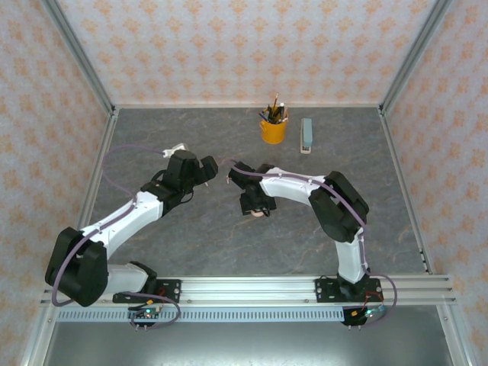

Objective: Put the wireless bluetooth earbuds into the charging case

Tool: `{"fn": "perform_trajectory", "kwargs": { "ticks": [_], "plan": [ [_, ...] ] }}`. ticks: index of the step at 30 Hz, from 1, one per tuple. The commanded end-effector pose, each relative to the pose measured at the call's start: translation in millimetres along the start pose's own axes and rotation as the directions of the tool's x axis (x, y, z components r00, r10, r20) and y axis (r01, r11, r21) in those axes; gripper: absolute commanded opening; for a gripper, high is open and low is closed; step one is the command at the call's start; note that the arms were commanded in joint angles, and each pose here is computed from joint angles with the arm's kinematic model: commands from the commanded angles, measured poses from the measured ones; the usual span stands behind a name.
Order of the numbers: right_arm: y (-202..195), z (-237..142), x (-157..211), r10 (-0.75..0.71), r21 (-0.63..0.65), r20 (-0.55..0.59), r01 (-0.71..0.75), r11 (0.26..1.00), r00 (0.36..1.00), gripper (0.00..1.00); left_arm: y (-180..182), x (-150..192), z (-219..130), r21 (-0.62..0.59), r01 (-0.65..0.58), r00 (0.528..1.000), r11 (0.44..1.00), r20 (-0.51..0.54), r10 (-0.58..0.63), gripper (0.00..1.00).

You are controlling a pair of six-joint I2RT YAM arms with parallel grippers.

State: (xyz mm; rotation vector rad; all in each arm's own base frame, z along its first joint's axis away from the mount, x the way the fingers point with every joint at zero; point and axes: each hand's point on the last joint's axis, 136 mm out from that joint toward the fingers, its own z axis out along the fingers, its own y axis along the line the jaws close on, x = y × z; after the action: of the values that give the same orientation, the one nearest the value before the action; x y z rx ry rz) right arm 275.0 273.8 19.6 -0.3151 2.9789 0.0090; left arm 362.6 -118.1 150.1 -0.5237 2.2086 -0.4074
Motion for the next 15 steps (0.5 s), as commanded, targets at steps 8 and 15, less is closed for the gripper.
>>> {"fn": "perform_trajectory", "kwargs": {
  "ticks": [8,15],
  "plan": [
    [-2.0,11.2,20.6,-0.027,0.016,-0.103,0.029,0.999,0.994,0.55,-9.5,0.1,1.8,0.035,-0.033,0.999,0.999,0.001,0.033,0.97],
    [-2.6,-7.0,10.3,0.042,-0.02,-0.037,-0.043,0.999,0.998,0.5,-9.0,2.6,3.4,0.038,-0.044,0.999,0.998,-0.005,0.044,0.97]
  ]
}}
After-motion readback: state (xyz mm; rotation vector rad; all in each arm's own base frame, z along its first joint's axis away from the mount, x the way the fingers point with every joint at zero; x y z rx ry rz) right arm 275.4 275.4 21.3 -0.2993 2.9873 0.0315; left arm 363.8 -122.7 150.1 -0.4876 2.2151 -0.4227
